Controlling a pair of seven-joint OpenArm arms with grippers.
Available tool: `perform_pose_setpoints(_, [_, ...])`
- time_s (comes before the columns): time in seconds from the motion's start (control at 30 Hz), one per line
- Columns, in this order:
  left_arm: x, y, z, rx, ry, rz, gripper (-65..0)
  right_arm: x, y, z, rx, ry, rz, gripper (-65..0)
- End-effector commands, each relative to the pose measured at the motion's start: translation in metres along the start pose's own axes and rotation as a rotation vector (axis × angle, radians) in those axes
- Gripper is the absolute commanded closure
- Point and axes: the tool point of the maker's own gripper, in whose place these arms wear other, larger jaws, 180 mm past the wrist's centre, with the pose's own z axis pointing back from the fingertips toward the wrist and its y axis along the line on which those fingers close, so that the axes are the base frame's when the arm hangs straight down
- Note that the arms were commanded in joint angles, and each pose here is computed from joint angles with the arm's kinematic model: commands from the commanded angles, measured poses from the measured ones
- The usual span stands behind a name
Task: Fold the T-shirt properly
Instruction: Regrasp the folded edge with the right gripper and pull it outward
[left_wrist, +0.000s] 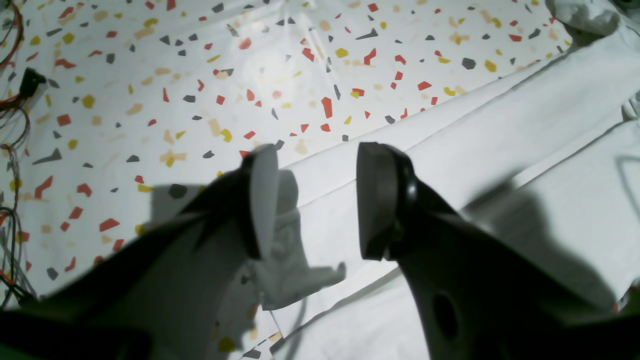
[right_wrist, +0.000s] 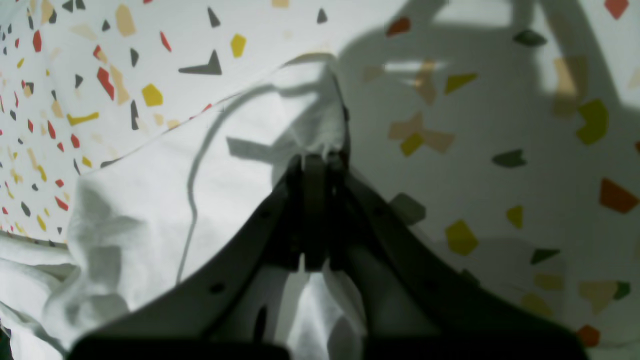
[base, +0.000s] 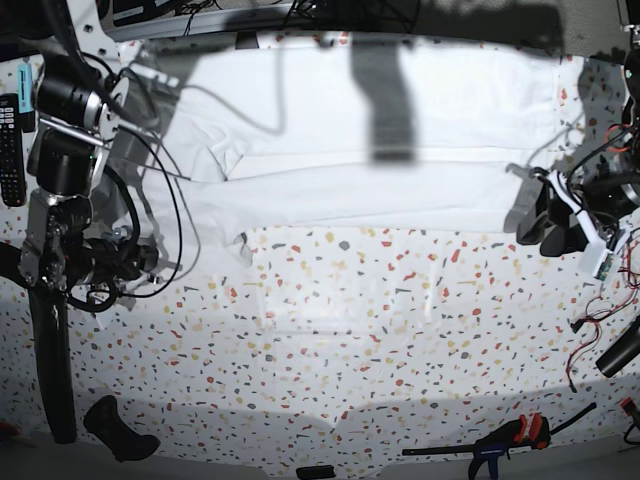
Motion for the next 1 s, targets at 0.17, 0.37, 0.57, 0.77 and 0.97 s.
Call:
perform_pose_setpoints(0.17, [0.016,0.003,0.005,0.005,-0.044,-0.022,-25.4,0.038,0.015,0.025,0.040,-0.104,0.101,0.0])
perform_pose_setpoints(0.37, [0.012,0.003,0.005,0.005,-0.022,-0.021,-25.4,0.065,0.036,0.056,0.059,-0.201,0.184,0.0])
perform_pose_setpoints(0.57, [0.012,0.003,0.005,0.005,-0.022,-0.022,-25.4,0.059,0.051,0.082,0.004,-0.281,0.309,0.0])
perform_pose_setpoints(0.77, [0.012,0.003,0.005,0.005,-0.022,-0.022,-25.4,0.019,0.073,0.102,-0.038,-0.308,0.447,0.0])
perform_pose_setpoints(0.97, [0.012,0.003,0.005,0.005,-0.022,-0.022,-25.4,-0.033,0.094,0.124,-0.079,-0.296,0.562,0.0])
